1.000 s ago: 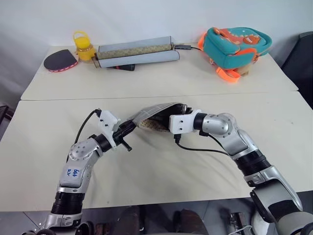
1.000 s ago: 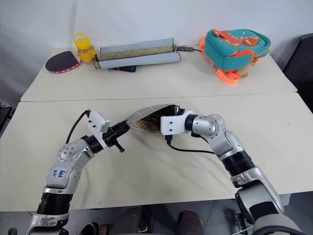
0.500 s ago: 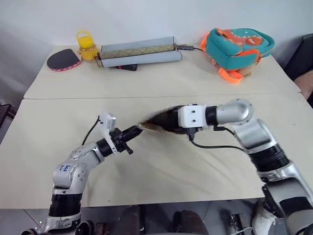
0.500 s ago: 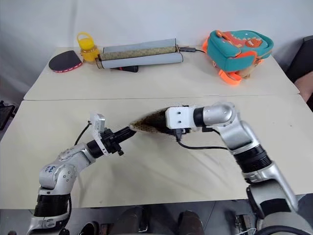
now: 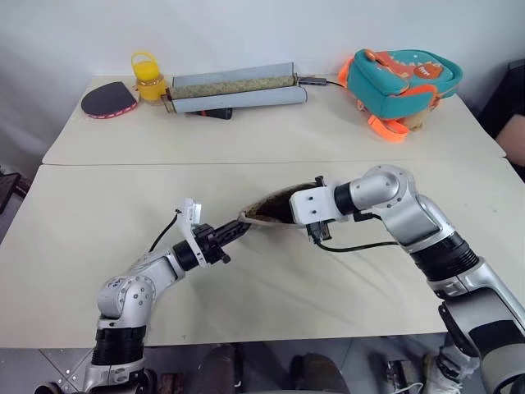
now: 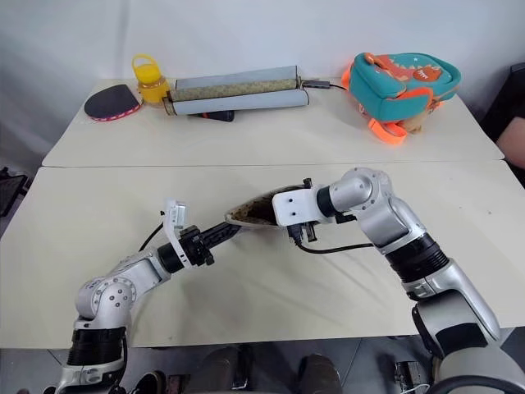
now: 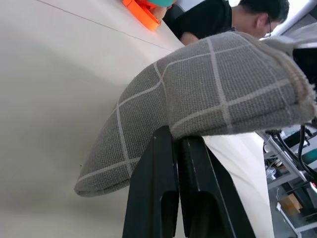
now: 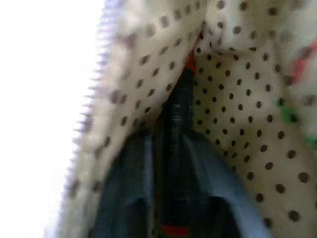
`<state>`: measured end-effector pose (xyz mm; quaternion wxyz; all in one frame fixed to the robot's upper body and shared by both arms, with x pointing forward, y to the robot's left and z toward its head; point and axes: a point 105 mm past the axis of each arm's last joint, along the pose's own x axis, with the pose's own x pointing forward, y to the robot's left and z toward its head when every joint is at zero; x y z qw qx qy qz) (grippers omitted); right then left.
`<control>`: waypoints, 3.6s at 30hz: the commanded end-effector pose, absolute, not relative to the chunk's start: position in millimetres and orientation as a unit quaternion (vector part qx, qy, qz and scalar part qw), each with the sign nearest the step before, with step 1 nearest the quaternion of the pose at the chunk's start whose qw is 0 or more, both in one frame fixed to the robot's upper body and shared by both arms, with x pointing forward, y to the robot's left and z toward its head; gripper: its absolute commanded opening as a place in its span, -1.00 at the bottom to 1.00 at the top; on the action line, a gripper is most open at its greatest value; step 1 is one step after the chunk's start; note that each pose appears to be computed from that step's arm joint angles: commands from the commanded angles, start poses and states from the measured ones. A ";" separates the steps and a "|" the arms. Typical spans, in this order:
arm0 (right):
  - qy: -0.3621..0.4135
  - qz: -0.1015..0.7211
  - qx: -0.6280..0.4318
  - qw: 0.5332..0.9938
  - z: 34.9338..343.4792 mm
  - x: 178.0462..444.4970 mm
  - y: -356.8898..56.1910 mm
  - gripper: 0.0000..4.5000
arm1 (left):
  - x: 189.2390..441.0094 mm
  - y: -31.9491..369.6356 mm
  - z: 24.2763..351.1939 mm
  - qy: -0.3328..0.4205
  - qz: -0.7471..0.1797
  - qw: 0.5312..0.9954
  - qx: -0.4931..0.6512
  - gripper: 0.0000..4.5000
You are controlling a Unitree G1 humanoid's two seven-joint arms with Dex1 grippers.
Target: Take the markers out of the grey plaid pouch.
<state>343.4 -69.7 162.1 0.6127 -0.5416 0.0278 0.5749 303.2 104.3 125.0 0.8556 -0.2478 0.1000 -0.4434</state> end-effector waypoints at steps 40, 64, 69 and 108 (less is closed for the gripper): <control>0.035 0.515 -0.578 0.632 139.6 366.3 -62.6 -0.55 | 298.0 94.9 132.6 0.080 -0.454 0.842 -0.280 -1.00; 0.028 0.534 -0.515 0.669 194.6 334.3 -100.5 -0.75 | 308.5 105.8 135.7 0.068 -0.433 0.858 -0.270 -1.00; -0.020 0.569 -0.438 0.696 224.0 323.2 -90.4 -0.75 | 312.7 110.0 135.8 0.061 -0.426 0.865 -0.258 -1.00; -0.008 0.386 -0.355 0.851 240.0 373.1 -194.2 0.61 | 295.4 134.2 135.4 0.083 -0.441 0.857 -0.254 -1.00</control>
